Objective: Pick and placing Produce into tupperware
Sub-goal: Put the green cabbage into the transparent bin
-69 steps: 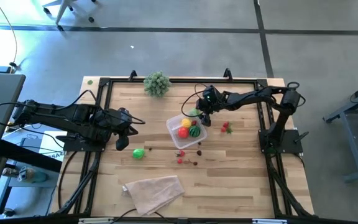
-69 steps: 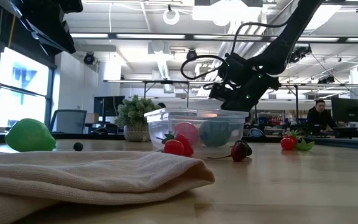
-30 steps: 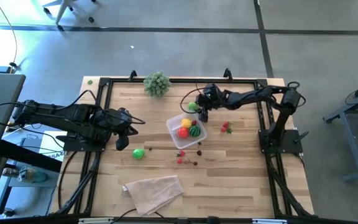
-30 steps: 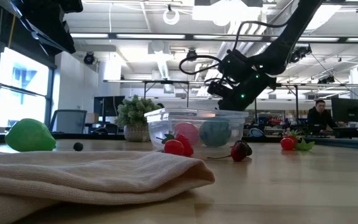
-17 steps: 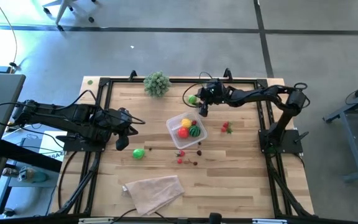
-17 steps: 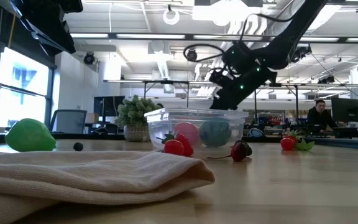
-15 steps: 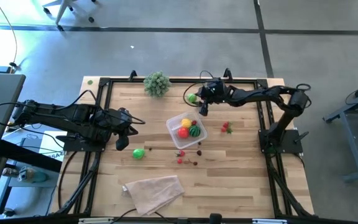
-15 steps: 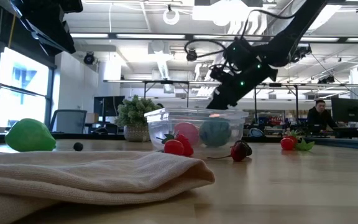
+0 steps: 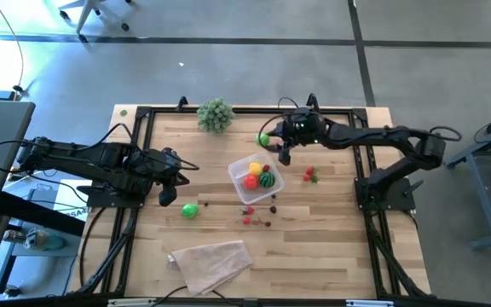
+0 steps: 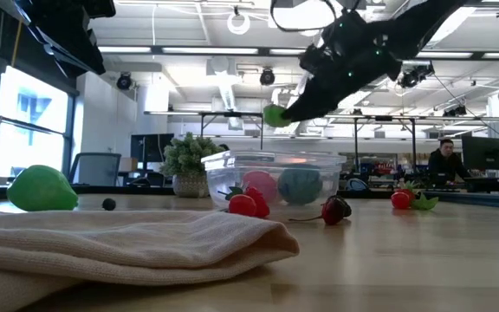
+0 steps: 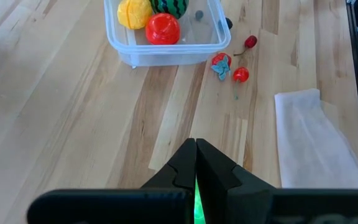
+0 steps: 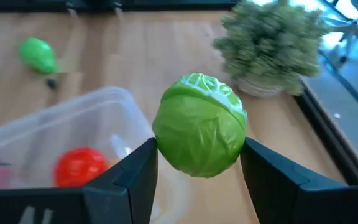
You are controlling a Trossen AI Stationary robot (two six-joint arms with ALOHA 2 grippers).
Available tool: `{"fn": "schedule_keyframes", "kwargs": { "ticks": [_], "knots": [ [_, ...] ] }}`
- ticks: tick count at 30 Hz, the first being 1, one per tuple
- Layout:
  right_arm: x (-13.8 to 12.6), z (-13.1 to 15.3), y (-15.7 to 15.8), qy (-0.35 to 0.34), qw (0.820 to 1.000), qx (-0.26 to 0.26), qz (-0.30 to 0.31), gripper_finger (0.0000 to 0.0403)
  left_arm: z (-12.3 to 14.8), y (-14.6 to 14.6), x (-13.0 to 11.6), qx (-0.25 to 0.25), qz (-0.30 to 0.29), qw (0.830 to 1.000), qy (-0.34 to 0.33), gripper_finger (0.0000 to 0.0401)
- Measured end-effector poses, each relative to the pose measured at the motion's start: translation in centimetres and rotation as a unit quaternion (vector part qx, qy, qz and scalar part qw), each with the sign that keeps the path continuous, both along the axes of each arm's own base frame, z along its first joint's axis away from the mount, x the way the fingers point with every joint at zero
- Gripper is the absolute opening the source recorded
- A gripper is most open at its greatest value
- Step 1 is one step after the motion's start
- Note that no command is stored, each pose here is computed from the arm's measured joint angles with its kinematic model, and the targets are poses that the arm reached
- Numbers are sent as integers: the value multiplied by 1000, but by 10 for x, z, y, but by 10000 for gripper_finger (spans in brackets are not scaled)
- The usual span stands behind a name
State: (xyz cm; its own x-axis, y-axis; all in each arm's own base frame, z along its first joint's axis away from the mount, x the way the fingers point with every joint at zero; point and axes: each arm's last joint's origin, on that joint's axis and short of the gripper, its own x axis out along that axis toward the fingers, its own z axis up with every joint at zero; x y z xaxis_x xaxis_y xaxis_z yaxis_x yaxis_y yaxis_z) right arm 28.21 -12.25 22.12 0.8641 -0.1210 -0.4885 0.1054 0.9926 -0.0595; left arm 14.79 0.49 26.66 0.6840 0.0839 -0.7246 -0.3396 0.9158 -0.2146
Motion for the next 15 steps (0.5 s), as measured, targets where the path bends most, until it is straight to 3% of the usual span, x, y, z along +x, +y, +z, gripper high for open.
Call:
{"fn": "schedule_keyframes", "kwargs": {
  "ticks": [6,15],
  "knots": [
    [6,-5,25,30,999,29,27,190,0,0,0,0,0,1000,0,1],
    [19,-35,40,88,994,45,38,188,0,0,0,0,0,1000,0,1]
  ]
}}
